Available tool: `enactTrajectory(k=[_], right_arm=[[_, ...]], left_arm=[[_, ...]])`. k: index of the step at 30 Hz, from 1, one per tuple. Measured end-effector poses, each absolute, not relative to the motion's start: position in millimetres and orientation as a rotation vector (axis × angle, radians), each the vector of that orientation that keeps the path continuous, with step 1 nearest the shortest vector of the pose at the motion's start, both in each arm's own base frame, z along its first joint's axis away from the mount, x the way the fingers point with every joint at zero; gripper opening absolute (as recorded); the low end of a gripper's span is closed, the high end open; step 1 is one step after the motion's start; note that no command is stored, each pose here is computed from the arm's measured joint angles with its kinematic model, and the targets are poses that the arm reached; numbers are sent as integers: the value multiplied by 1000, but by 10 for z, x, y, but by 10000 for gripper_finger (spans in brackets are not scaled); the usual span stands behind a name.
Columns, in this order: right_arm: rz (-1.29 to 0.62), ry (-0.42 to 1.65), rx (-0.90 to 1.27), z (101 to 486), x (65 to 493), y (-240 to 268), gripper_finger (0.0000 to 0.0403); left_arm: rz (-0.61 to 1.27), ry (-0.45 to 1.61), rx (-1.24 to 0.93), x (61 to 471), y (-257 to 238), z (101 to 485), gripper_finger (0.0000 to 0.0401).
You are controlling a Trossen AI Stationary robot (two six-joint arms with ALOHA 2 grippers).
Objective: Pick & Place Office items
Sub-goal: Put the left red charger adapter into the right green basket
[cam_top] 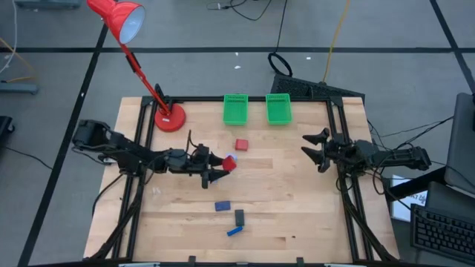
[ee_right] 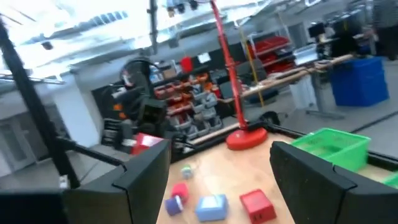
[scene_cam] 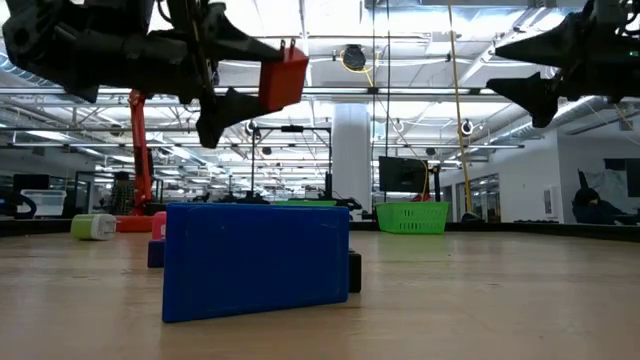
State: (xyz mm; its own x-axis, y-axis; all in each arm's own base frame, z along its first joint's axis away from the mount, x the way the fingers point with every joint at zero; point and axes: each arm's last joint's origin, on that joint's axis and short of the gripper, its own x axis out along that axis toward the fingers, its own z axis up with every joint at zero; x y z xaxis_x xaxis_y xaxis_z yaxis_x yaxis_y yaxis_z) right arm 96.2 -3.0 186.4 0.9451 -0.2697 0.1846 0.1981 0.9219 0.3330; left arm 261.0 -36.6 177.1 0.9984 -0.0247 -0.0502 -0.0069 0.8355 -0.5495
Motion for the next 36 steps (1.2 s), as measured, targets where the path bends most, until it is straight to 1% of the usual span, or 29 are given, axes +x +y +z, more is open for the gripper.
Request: enactTrajectory(k=[3,8,12,14,17,19,20,23,25,30,34,36], right_arm=[[-229,-184,300,1831,1000,-19,263],[-180,-97,263,1772,1123,30,263],[-153,-112,217,1788,1246,75,263],[-137,-104,173,1774,1314,109,263],[-113,-21,56,1681,1417,170,263],[-89,79,-47,1595,1497,220,263],[-75,108,-92,1616,1571,255,263],[-40,96,-207,1788,1828,367,263],[-20,124,-283,1821,1988,433,263],[7,110,-489,1979,2351,599,263],[23,145,-626,1974,2601,686,263],[48,130,-656,1992,2716,726,263]], left_arm=[[-49,35,-587,2658,-401,1721,284],[-105,49,-624,2837,-437,1716,257],[-160,71,-630,3030,-469,1732,257],[-200,87,-631,3120,-475,1759,267],[-256,129,-630,3234,-487,1815,290],[-271,154,-621,3288,-494,1853,295],[-275,164,-614,3307,-499,1866,293],[-285,173,-605,3338,-492,1894,271],[-279,179,-606,3347,-473,1895,257],[-271,188,-626,3349,-451,1887,258],[-287,191,-626,3347,-465,1889,284],[-290,189,-624,3347,-466,1891,289]])
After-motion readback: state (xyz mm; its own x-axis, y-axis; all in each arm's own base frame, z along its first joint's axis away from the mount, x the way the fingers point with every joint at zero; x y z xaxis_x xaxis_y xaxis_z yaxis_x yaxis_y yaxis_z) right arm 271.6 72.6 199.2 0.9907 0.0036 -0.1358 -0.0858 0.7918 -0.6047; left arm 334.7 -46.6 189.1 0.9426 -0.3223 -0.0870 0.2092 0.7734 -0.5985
